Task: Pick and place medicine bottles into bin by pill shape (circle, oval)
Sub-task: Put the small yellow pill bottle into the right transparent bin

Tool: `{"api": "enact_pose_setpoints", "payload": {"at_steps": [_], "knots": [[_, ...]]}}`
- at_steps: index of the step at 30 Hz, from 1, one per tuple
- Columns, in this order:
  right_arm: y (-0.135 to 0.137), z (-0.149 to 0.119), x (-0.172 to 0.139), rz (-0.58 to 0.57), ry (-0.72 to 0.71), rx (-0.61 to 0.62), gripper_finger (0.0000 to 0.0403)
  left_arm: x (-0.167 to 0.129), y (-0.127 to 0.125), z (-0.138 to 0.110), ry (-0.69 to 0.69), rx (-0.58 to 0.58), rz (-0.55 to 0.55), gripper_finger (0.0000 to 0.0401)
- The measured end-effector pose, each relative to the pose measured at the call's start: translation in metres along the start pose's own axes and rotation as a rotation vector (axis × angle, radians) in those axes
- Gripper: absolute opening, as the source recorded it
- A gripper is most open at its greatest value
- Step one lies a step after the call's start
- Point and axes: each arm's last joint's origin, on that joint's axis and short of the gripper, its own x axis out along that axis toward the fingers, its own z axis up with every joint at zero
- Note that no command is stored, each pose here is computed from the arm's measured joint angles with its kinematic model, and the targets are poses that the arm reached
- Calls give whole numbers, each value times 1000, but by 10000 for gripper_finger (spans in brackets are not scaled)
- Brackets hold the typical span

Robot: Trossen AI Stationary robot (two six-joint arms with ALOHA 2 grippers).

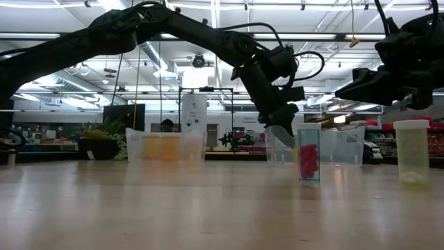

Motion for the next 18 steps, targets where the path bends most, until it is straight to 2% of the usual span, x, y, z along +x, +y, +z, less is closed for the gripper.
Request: {"api": "enact_pose_setpoints", "payload": {"at_steps": [18], "knots": [[0, 0, 0, -1, 0, 0, 93, 0, -2, 0, 0, 31, -3, 137]]}}
